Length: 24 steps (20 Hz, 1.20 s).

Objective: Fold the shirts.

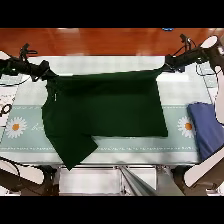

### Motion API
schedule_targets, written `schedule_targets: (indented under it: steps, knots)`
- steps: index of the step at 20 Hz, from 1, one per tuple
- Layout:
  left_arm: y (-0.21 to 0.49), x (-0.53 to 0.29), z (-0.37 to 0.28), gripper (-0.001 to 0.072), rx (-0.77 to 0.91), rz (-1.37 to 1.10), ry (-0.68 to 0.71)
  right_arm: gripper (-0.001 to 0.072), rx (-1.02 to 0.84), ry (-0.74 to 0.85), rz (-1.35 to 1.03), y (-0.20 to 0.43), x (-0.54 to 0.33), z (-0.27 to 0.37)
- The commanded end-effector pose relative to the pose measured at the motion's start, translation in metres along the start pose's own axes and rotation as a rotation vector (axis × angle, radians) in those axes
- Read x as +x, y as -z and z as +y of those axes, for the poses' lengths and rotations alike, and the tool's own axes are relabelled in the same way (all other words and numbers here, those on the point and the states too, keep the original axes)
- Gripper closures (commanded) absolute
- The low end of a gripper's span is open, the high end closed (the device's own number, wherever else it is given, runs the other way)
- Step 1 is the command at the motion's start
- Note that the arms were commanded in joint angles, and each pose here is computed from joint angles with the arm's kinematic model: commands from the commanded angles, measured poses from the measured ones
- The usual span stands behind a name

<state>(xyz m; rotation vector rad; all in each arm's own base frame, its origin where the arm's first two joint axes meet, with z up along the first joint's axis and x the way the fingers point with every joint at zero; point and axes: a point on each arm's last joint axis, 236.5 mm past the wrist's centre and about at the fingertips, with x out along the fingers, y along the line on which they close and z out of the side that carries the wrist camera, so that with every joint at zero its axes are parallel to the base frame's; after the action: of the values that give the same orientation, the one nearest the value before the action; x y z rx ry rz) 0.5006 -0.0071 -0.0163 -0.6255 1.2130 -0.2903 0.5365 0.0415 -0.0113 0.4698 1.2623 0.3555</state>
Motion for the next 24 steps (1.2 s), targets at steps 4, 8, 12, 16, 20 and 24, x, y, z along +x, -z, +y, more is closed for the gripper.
schedule_targets:
  steps: [4,8,12,16,20,24]
  knots:
    - [0.069,-0.004,0.026,0.0676,0.020,0.274,-0.047,0.0694,-0.008,0.017,0.191,0.050,0.011,-0.009]
    - [0.095,-0.003,0.042,0.0676,-0.016,0.359,-0.067,0.0694,-0.013,0.021,0.277,0.079,0.032,-0.010]
    - [0.100,-0.004,0.052,0.0676,-0.011,0.378,-0.104,0.0693,-0.009,0.048,0.328,0.092,0.032,-0.019]
    - [0.108,0.000,0.059,0.0676,-0.020,0.397,-0.118,0.0693,-0.010,0.068,0.362,0.099,0.037,-0.025]
    - [0.103,0.005,0.063,0.0548,-0.024,0.366,-0.127,0.0531,0.026,0.074,0.393,0.106,0.049,-0.029]
    - [0.107,-0.023,0.076,0.0212,-0.059,0.374,-0.231,0.0297,0.073,0.204,0.405,0.110,0.010,-0.058]
